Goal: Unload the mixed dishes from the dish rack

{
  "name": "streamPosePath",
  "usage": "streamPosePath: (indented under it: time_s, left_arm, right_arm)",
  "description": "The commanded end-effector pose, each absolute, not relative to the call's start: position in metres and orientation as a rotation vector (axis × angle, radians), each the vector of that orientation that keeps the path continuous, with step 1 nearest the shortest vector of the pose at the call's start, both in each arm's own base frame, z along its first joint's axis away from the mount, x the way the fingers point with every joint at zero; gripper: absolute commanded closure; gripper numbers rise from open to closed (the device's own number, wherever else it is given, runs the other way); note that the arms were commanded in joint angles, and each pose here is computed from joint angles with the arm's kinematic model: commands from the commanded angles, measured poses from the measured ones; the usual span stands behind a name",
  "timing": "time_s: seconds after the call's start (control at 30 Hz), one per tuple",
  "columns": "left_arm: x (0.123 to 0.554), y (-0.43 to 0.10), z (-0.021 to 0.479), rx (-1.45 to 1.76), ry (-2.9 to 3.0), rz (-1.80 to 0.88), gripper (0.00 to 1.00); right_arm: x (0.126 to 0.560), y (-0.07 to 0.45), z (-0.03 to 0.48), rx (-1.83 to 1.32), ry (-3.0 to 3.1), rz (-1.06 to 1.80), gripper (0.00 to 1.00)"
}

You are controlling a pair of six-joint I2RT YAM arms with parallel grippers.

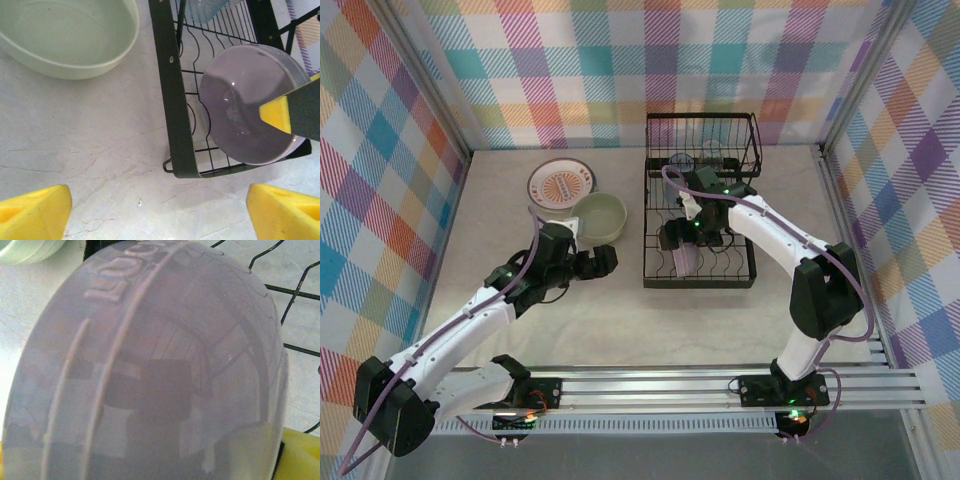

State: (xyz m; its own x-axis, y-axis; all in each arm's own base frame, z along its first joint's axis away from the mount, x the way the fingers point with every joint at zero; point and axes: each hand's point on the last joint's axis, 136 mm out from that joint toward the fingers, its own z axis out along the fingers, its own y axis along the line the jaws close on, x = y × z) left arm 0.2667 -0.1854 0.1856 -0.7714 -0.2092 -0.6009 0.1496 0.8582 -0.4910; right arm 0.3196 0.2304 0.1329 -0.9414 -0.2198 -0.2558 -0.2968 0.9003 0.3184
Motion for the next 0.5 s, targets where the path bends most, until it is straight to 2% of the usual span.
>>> streamPosePath:
  time_s: [0.0,0.1,0.47]
  left_arm:
    - [0.259,-0.188,0.190,0.004,2.347,-0.741,0.06]
    - [0.255,-0.194,0.197,0.029,2.331,-0.806,0.00]
    - [0.250,-0.200,0.203,0.045,2.315,-0.878,0.00]
  right_arm:
    - [0.319,0.236,0.133,-0.385,2.869,0.564,0.13]
    - [0.320,0.238,0.133,-0.384,2.866,0.573,0.20]
    - [0.322,0.243,0.136,-0.376,2.833,0.617,0.44]
